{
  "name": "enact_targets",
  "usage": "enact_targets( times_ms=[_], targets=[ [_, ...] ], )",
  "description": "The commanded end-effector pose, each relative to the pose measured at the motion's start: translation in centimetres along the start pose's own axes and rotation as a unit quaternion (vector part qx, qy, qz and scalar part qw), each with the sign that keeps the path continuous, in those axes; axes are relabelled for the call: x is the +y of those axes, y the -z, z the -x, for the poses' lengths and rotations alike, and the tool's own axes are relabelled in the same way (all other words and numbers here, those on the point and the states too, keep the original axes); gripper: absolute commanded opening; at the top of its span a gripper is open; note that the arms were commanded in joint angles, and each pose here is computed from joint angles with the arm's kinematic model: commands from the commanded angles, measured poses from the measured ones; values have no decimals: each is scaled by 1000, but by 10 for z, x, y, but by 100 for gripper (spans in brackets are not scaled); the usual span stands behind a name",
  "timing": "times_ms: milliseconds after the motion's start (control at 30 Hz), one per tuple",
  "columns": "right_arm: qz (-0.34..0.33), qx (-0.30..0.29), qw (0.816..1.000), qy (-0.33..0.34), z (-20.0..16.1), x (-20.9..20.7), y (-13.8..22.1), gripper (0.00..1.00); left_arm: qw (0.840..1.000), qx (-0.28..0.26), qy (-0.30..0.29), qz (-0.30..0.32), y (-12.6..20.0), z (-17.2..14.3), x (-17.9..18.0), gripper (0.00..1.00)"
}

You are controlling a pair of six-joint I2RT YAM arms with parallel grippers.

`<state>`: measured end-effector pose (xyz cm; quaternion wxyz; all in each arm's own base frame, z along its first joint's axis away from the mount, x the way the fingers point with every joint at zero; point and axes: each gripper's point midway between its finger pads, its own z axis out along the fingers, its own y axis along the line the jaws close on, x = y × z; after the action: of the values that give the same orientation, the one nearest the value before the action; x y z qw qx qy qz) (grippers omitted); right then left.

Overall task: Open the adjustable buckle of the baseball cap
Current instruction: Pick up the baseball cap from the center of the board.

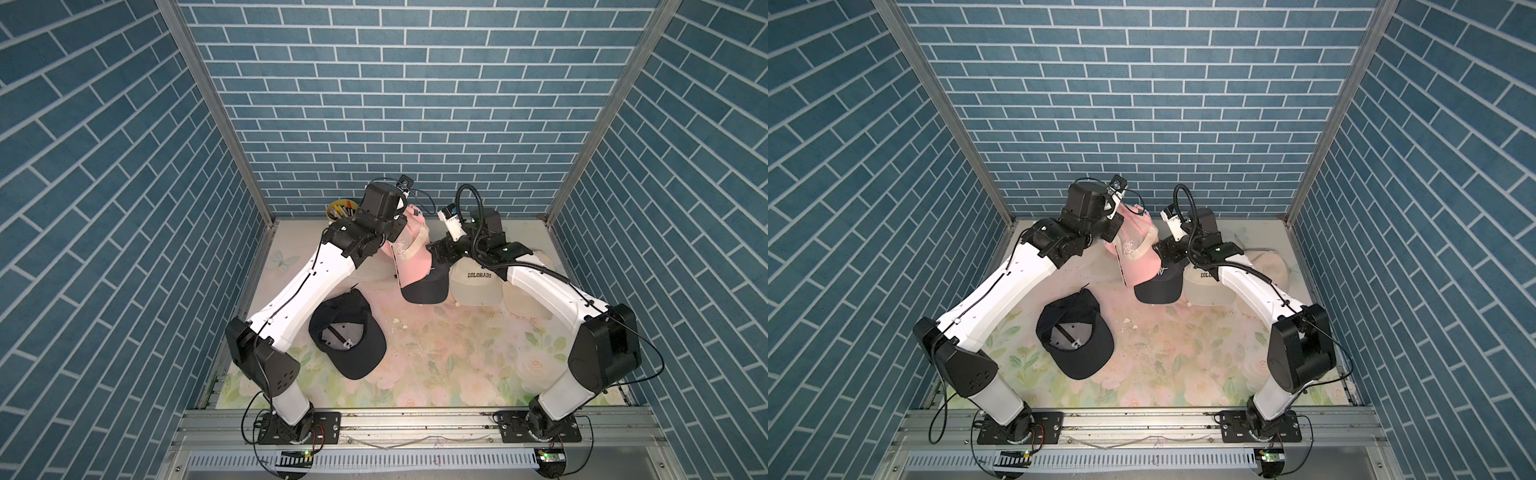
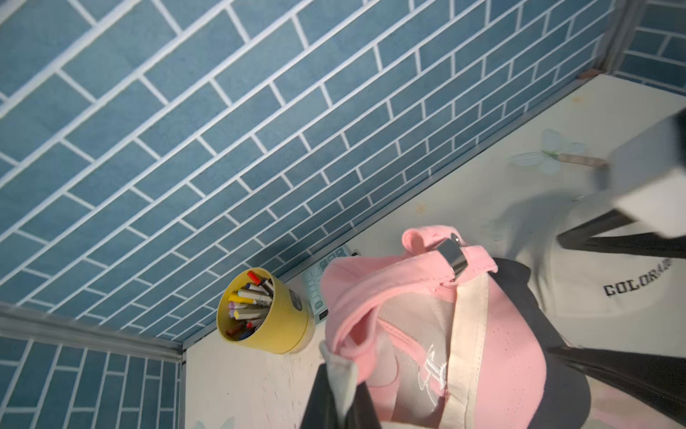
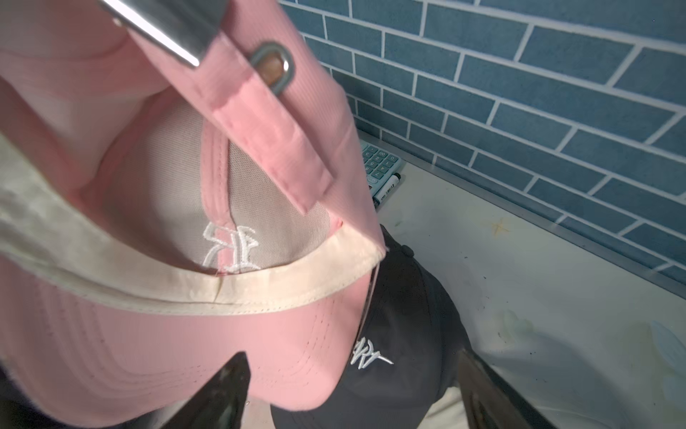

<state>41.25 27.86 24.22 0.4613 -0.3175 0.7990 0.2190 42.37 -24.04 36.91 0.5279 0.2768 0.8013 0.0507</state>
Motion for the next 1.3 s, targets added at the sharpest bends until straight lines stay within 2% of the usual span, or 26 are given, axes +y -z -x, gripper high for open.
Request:
enact_targets(
  times_ms=[0,167,333,467,600,767,933,1067,1267],
  targets=[
    [-13,-126,990,64,53,-1,17,86,995,-91,-4,-32,32,50,0,0],
    [-45,-161,984,57,56,-15,4,74,990,-118,11,-71,43,66,-10,0],
    [-64,-231,969,56,74,-21,8,71,988,-129,23,-84,48,71,-12,0],
    [-73,-239,966,62,80,-25,4,66,987,-129,24,-93,46,71,-17,0],
    [-110,-268,954,72,87,-35,12,52,987,-126,23,-93,41,70,-19,0],
    [-143,-276,947,80,89,-43,20,37,988,-120,27,-89,38,66,-19,0],
    [-135,-290,943,90,95,-36,36,35,993,-93,41,-60,26,51,-7,0],
    [-119,-294,943,104,103,-27,43,35,992,-78,69,-68,17,41,-1,0],
    [-127,-312,936,106,115,-28,49,22,992,-64,65,-91,7,33,-13,0]
  ],
)
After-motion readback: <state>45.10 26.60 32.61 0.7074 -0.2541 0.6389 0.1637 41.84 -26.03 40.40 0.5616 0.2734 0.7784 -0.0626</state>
